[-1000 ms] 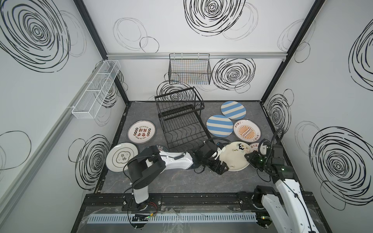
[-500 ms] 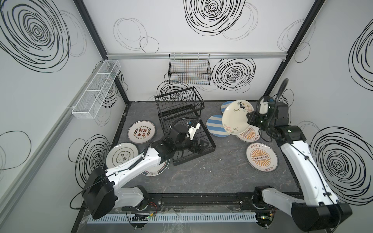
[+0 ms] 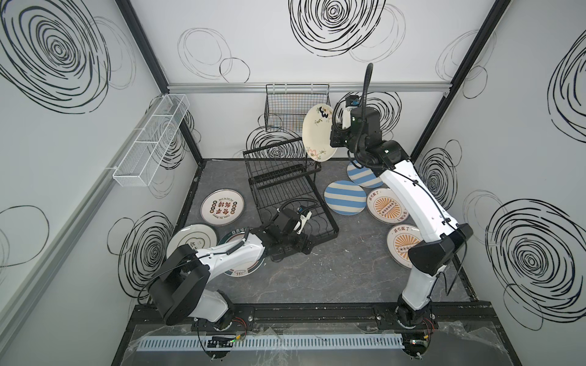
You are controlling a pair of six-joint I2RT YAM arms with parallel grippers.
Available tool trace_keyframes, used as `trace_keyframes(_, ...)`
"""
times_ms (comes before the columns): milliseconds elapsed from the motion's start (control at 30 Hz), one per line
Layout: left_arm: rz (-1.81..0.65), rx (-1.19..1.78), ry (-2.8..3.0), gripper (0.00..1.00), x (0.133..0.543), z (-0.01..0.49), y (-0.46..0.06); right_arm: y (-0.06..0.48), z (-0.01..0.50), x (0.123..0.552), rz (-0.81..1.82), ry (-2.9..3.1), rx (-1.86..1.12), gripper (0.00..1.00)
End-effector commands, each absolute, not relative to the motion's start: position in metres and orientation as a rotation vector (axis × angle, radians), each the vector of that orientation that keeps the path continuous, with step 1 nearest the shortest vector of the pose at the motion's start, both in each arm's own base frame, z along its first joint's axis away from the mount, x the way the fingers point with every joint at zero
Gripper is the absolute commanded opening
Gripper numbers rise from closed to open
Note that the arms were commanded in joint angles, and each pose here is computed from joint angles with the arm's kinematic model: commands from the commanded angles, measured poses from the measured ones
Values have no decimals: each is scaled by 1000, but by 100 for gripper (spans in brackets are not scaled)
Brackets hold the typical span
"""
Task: Load plates into a dish rack
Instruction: Move the dish rack to the center of the table.
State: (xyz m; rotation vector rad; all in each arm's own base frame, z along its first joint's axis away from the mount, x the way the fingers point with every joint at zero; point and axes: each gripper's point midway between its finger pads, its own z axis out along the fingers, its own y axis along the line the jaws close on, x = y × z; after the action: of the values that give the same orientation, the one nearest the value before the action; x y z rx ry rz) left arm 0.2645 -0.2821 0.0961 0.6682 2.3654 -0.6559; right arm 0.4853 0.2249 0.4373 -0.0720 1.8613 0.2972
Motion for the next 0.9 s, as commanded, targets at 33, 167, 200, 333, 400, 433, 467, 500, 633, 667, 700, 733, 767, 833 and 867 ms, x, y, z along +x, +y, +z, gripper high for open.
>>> trace_keyframes(33, -668, 749, 2330, 96, 254, 93, -300, 215, 488, 491, 243, 1686, 10, 0)
trace_keyframes(167, -707, 802, 2360, 96, 232, 81, -311, 227, 484, 493, 212, 1672, 15, 0)
trace_keyframes(200, -708, 813, 2367, 96, 227, 77, -312, 229, 485, 492, 202, 1665, 20, 0)
trace_keyframes(333, -709, 828, 2398, 96, 216, 67, -310, 241, 490, 487, 201, 1629, 19, 0)
trace_keyframes(400, -714, 831, 2402, 96, 211, 68, -310, 248, 493, 484, 177, 1611, 10, 0)
trace_keyframes(433, -717, 834, 2402, 96, 209, 68, -310, 251, 493, 482, 155, 1603, 9, 0)
trace_keyframes(467, -716, 832, 2404, 96, 206, 67, -309, 252, 494, 481, 122, 1596, 9, 0)
trace_keyframes(500, -728, 829, 2407, 96, 203, 66, -309, 254, 494, 480, 99, 1590, 8, 0)
trace_keyframes(633, -763, 816, 2435, 96, 193, 59, -307, 260, 491, 478, 34, 1580, 4, 0)
trace_keyframes(667, -771, 815, 2441, 96, 191, 57, -308, 262, 489, 478, 24, 1582, 2, 0)
trace_keyframes(700, -779, 816, 2442, 96, 188, 57, -309, 263, 487, 478, 21, 1585, -1, 0)
trace_keyframes(733, -782, 822, 2444, 96, 185, 56, -309, 265, 485, 478, 22, 1586, -2, 0)
trace_keyframes(767, -782, 825, 2444, 96, 182, 56, -310, 267, 483, 478, 24, 1589, -5, 0)
trace_keyframes(833, -794, 813, 2453, 96, 179, 54, -309, 270, 478, 478, 23, 1596, -12, 0)
trace_keyframes(867, -795, 811, 2454, 96, 178, 54, -308, 272, 475, 478, 21, 1601, -15, 0)
